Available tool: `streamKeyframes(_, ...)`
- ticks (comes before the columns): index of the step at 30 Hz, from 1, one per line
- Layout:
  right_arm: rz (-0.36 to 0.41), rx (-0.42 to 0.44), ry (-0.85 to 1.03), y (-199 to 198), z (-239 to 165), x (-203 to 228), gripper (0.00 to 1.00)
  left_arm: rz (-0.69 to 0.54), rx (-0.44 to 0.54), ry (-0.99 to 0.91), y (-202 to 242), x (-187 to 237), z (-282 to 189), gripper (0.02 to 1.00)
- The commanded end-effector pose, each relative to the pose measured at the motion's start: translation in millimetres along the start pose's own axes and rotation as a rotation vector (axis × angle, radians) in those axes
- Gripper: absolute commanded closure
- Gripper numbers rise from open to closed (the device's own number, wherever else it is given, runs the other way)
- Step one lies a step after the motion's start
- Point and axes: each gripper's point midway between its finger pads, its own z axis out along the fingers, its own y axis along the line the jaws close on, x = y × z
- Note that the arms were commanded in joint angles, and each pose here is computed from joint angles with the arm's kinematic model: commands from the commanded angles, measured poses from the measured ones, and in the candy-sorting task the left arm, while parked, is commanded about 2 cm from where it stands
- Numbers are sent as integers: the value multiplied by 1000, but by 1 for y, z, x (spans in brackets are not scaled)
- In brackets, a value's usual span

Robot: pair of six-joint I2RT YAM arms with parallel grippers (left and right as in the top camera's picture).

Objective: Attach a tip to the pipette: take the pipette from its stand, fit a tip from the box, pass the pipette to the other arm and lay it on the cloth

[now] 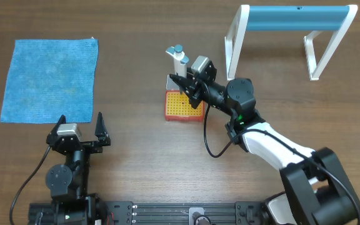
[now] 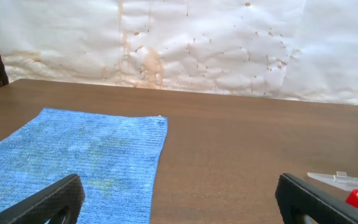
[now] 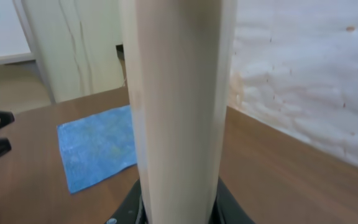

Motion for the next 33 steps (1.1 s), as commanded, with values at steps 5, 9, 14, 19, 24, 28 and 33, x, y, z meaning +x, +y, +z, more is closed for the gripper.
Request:
streamKeyframes(5, -53, -22, -96, 12, -8, -71, 925, -5, -4, 8, 0, 2, 0, 20)
streamKeyframes(9, -38, -18, -73, 15, -14, -91, 925, -5, -4, 8, 0, 2, 0, 20)
streamKeyframes(14, -63, -67, -88, 27, -30, -115, 928, -6, -4, 8, 0, 2, 0, 20)
streamKeyframes(19, 5, -93, -85, 20, -40, -117, 925, -6, -4, 8, 0, 2, 0, 20)
streamKeyframes(24, 46, -144, -55, 26, -43, -110, 925, -6, -4, 8, 0, 2, 0, 20)
streamKeyframes(28, 101, -167, 8, 29, -43, -94, 923, -6, -4, 8, 0, 2, 0, 20)
streamKeyframes(33, 102, -200, 22, 35, -44, -91, 925, -30, 76, -16, -13, -4, 0, 20)
